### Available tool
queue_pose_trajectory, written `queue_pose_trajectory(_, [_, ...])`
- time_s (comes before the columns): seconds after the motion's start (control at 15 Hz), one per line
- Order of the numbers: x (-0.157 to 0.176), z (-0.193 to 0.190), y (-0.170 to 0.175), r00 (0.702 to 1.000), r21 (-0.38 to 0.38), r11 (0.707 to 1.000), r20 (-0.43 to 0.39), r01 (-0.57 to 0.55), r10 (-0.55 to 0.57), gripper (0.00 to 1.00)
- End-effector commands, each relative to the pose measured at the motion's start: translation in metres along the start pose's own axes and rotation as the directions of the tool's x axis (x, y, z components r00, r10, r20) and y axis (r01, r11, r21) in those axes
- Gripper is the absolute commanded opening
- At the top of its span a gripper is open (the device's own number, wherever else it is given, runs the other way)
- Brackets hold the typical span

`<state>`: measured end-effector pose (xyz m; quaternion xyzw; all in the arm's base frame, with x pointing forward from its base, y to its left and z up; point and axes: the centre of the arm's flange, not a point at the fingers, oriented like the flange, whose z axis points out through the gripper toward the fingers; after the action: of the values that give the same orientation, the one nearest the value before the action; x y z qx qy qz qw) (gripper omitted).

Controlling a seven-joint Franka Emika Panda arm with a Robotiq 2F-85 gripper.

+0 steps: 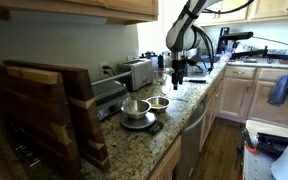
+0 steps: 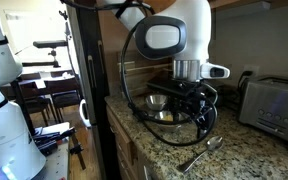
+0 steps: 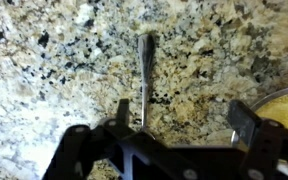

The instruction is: Pick up the spoon from the countertop, scoop some of the contents from the silver bowl, put them in the other bowl and put the spoon back on the table.

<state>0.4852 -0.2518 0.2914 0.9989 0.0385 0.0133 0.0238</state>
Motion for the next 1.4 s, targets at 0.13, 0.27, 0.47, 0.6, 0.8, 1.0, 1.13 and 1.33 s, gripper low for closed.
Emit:
queue_pose_trajectory(0.13, [0.026, 0.033, 0.028, 0.999, 0.031, 0.999, -0.030, 0.037, -0.036, 1.00])
queue_pose_trajectory(0.27, [0.034, 0.044, 0.034, 0.999, 0.032, 0.999, -0.020, 0.041, -0.040, 1.00])
queue_pose_trajectory(0.47, [0.043, 0.058, 0.040, 0.999, 0.033, 0.998, -0.010, 0.049, -0.049, 1.00])
queue_pose_trajectory(0.6, [0.050, 0.065, 0.042, 0.999, 0.040, 0.998, -0.006, 0.047, -0.047, 1.00])
queue_pose_trajectory(0.8, [0.057, 0.072, 0.041, 0.999, 0.040, 0.998, -0.003, 0.050, -0.050, 1.00])
queue_pose_trajectory(1.0, [0.063, 0.077, 0.041, 0.999, 0.042, 0.998, 0.001, 0.053, -0.054, 1.00])
queue_pose_trajectory(1.13, [0.065, 0.081, 0.041, 0.998, 0.042, 0.997, 0.003, 0.059, -0.060, 0.95])
queue_pose_trajectory(1.33, [0.066, 0.085, 0.042, 0.998, 0.042, 0.997, 0.010, 0.057, -0.058, 0.92])
